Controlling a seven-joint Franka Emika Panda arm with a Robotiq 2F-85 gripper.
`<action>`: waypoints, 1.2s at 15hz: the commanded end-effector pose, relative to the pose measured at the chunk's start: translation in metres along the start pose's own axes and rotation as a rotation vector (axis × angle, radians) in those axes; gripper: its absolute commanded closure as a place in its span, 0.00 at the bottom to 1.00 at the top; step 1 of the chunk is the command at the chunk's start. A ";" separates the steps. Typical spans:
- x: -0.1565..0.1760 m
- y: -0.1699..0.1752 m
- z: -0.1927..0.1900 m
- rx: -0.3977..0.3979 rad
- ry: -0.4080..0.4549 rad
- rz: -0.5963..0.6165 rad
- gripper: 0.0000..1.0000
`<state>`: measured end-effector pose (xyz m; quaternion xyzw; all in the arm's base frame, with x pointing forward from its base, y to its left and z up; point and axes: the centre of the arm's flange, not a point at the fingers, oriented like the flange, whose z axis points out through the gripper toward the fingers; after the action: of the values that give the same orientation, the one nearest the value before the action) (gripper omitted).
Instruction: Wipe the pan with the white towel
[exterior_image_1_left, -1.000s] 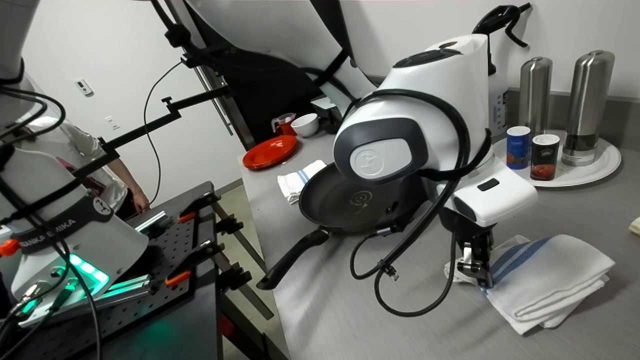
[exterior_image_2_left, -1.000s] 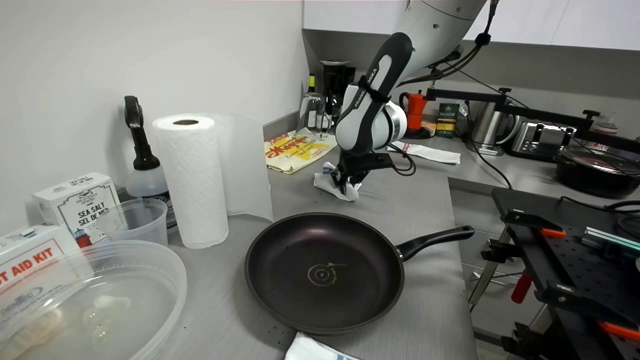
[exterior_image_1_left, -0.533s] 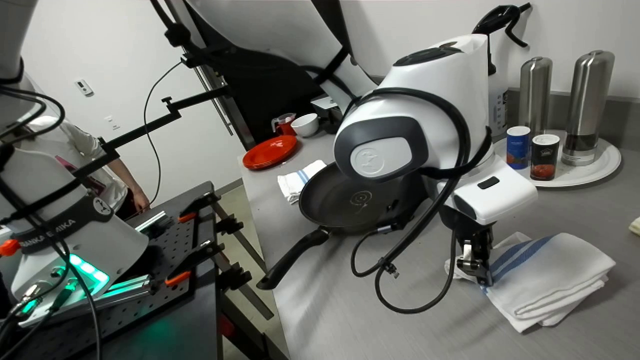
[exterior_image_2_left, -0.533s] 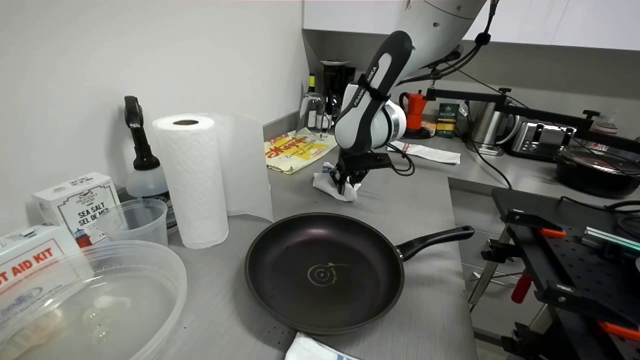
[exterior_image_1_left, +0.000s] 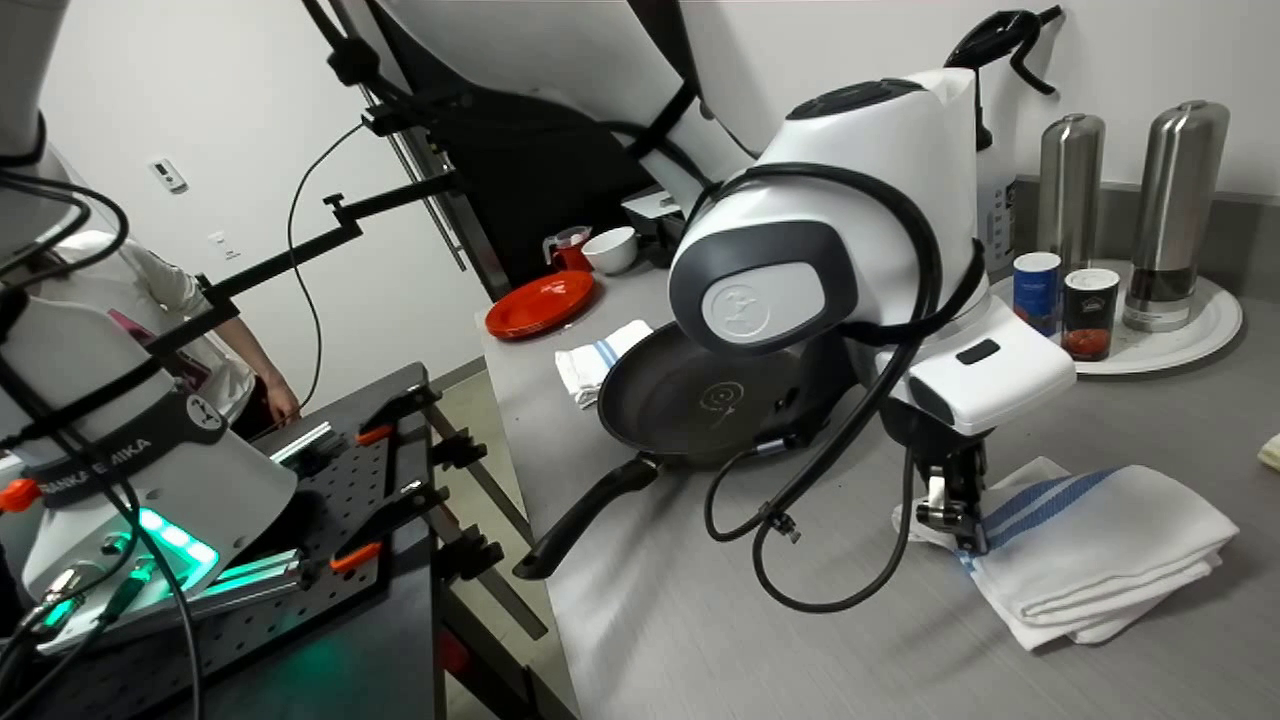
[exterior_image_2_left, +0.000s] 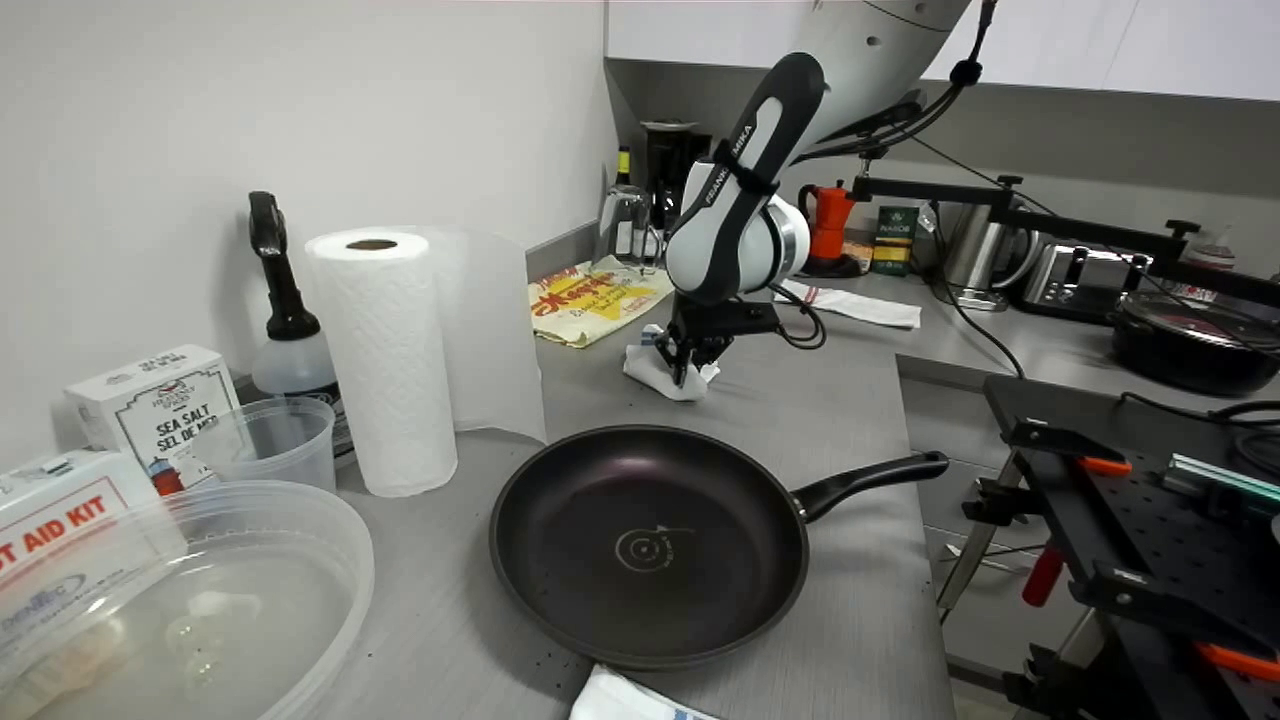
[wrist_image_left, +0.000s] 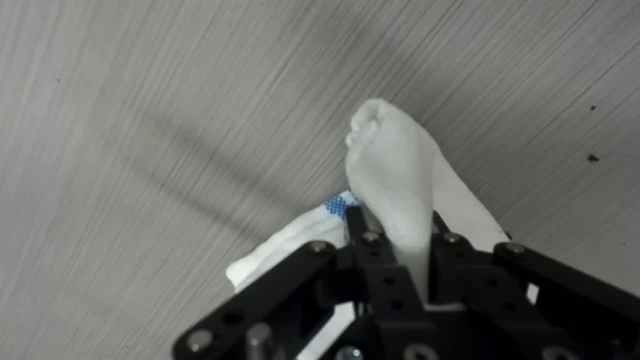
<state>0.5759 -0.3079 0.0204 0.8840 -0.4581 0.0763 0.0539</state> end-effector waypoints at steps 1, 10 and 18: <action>-0.001 0.000 -0.012 0.026 -0.021 0.011 0.96; 0.000 -0.014 -0.076 0.093 -0.053 -0.054 0.96; -0.060 -0.023 -0.170 0.151 -0.133 -0.266 0.96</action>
<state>0.5871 -0.2528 0.1422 0.9286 -0.3657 0.0590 -0.0209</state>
